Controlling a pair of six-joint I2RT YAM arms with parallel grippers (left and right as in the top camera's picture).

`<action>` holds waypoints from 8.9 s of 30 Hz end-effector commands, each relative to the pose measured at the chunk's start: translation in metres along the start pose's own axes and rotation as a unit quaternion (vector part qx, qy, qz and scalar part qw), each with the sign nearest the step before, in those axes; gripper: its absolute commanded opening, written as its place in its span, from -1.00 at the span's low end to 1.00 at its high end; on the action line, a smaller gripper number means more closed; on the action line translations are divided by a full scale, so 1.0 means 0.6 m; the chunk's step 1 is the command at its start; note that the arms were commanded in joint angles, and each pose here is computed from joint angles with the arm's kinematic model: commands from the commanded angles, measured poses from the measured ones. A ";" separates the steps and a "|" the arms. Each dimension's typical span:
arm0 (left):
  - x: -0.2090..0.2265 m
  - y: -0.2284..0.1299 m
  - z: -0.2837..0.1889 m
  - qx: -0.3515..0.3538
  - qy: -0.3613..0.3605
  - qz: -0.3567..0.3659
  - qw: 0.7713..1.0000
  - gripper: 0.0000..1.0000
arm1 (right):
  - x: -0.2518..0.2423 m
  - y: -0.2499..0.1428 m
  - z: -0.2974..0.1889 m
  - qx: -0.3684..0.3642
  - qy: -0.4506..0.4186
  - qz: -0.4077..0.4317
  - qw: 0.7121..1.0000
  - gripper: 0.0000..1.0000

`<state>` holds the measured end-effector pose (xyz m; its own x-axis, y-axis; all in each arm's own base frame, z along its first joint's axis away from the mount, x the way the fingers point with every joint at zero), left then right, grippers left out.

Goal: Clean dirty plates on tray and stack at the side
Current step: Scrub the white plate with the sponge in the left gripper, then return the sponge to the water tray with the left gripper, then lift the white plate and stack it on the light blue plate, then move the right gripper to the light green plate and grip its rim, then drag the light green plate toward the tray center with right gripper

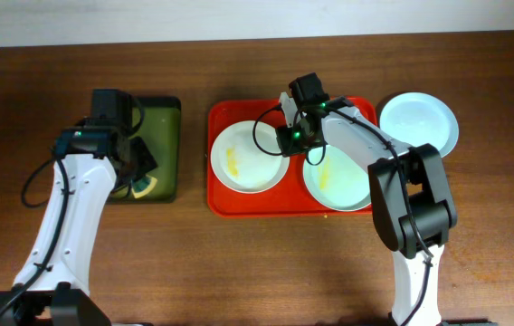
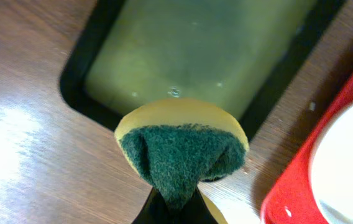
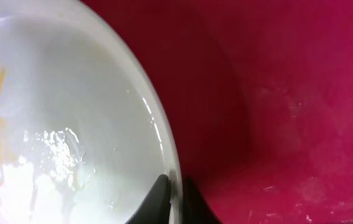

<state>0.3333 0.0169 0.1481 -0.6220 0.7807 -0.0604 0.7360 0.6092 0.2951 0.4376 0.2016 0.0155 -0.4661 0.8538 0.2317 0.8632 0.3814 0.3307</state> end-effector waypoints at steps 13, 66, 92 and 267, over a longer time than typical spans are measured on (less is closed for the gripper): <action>-0.267 -0.132 0.059 0.029 -0.153 0.092 0.984 -1.00 | 0.009 -0.085 0.025 0.103 0.008 0.050 0.993 -0.91; -0.257 -0.078 0.143 -0.065 0.097 0.238 0.964 -1.00 | 0.008 -0.087 0.026 0.104 0.007 0.060 0.993 -0.92; -0.210 -0.067 0.200 -0.004 0.157 0.211 0.965 -1.00 | 0.001 -0.082 0.027 0.098 -0.006 0.057 0.994 -0.92; -0.061 0.045 0.268 0.032 0.010 0.016 0.999 -0.06 | -0.075 -0.161 -0.023 0.033 -0.039 0.185 0.981 -0.33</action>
<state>0.4213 0.0261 0.0147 -0.6409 0.7654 -0.0580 0.7341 0.6332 0.2453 0.3982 0.1222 0.0161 -0.1407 0.9555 0.2592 0.9573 0.0645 0.2818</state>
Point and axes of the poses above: each gripper's point midway between its finger pads, its own z axis out along the fingers, its own x axis along the line the jaws close on, y = z × x, the point moved 1 cm from there along -z, back along the fingers, and after that the axes turned 9 degrees about -z, right-handed, at the moved point
